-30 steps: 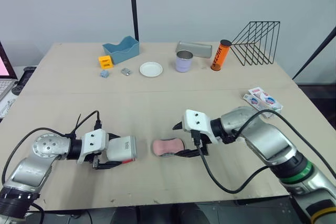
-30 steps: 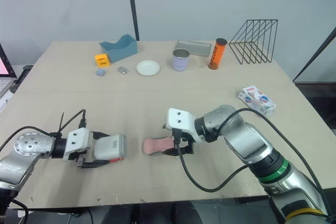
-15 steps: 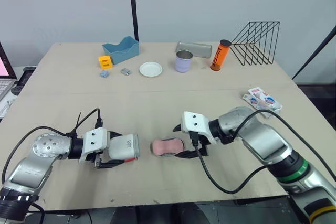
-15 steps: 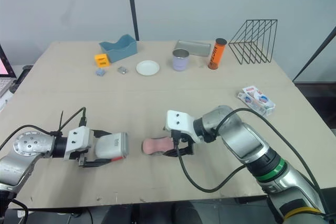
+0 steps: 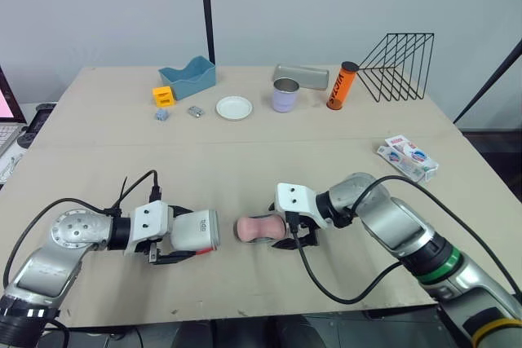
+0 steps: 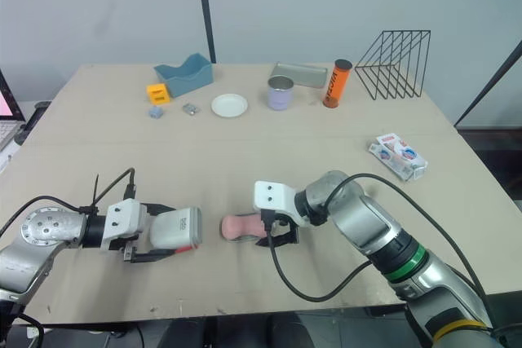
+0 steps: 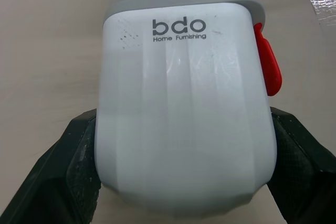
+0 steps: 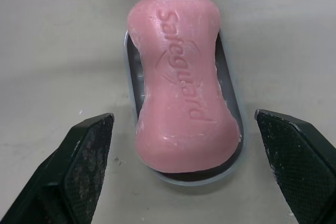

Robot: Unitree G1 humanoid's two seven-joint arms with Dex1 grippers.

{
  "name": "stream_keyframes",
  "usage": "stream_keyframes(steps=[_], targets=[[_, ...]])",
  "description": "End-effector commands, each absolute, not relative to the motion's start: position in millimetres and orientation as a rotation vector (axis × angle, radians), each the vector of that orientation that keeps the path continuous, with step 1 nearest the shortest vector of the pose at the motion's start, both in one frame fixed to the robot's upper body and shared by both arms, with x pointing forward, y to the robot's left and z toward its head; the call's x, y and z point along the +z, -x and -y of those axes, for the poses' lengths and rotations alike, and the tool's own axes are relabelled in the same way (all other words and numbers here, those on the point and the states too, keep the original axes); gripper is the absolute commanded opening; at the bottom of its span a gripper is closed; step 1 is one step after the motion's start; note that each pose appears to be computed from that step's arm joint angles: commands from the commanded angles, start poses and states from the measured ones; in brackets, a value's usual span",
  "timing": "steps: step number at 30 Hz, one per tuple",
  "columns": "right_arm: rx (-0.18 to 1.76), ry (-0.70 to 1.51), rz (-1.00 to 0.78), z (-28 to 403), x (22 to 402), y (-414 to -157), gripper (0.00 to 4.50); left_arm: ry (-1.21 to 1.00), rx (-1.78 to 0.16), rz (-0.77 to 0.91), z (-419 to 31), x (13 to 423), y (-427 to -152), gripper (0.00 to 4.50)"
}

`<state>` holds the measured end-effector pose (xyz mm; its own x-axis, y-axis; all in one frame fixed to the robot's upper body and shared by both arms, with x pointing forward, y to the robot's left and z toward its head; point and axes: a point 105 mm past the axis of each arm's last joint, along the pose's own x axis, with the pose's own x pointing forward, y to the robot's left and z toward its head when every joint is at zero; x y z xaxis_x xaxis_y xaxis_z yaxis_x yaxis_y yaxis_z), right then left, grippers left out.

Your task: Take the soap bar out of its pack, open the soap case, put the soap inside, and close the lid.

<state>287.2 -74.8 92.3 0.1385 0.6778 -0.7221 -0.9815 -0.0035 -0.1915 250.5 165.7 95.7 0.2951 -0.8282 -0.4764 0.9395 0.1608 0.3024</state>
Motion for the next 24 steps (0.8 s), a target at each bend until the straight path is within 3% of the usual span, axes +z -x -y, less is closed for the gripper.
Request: stream_keyframes(steps=[1, 12, 15, 18, 24], targets=[[1.396, 0.806, -0.467, 72.4, 96.5, -289.8, 4.50, -0.614, -1.266, -0.174, -163.2, 105.2, -249.7, 3.51], [1.414, 0.775, -0.505, 68.3, 87.8, -289.1, 4.50, -0.612, -1.257, -0.175, -162.5, 105.0, -248.3, 3.51], [1.415, 0.780, -0.504, 67.9, 86.6, -289.4, 3.74, -0.614, -1.255, -0.176, -162.5, 104.8, -248.5, 3.51], [1.424, 0.786, -0.514, 69.5, 85.1, -286.6, 2.59, -0.615, -1.254, -0.176, -162.1, 105.1, -248.0, 3.51], [1.405, 0.790, -0.530, 72.0, 82.6, -288.2, 2.59, -0.616, -1.251, -0.177, -162.4, 105.0, -248.3, 3.51]])
